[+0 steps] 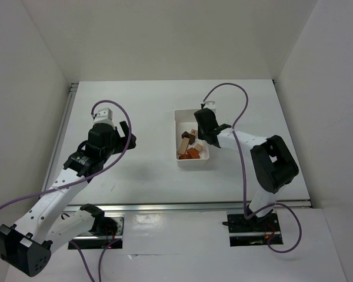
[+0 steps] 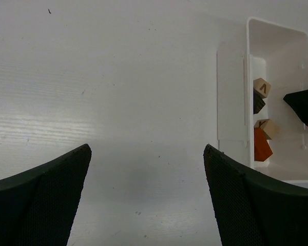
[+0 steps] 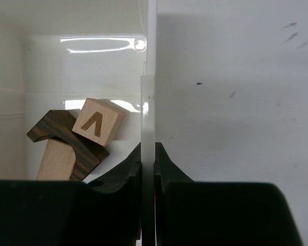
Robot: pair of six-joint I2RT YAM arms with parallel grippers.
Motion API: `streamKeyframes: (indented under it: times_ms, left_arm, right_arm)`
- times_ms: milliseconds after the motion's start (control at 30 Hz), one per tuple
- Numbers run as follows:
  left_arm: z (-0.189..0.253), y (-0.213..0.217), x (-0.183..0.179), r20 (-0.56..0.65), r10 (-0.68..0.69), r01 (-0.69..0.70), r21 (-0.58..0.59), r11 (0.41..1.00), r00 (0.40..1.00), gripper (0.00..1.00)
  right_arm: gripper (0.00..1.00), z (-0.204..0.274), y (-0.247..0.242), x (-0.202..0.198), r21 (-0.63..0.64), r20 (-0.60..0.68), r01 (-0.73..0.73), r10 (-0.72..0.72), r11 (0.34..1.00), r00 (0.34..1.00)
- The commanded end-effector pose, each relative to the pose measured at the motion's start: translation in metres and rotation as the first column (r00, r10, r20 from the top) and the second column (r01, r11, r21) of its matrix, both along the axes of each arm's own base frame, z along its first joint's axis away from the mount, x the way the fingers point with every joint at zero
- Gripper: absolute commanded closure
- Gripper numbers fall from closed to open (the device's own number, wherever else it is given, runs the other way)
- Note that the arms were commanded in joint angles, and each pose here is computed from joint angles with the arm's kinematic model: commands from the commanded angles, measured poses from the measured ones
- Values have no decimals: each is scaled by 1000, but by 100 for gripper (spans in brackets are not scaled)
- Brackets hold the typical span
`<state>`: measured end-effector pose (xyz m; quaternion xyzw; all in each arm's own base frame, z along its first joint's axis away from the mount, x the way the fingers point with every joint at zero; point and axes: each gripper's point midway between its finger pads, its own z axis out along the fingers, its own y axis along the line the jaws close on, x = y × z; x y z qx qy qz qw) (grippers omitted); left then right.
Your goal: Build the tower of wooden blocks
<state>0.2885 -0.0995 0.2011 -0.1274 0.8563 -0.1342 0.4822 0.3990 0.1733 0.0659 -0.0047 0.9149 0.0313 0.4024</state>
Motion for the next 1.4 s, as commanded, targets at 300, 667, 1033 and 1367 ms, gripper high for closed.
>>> streamKeyframes:
  times_ms: [300, 667, 1033, 1367]
  left_arm:
    - [16, 3, 5, 42, 30, -30, -3, 1000, 999, 5]
    - [23, 14, 1, 59, 79, -79, 6, 997, 995, 5]
    - [32, 9, 0, 80, 47, -46, -12, 999, 996, 5]
    - [42, 5, -4, 112, 25, -21, -40, 999, 993, 5]
  right_arm:
    - [100, 109, -69, -2, -510, 548, 659, -382, 553, 745]
    - [100, 149, -63, 10, -450, 562, 708, -443, 545, 698]
    - [100, 154, -41, 4, -435, 537, 673, -428, 598, 727]
    - [100, 174, 24, 48, -211, 310, 455, -382, 865, 870]
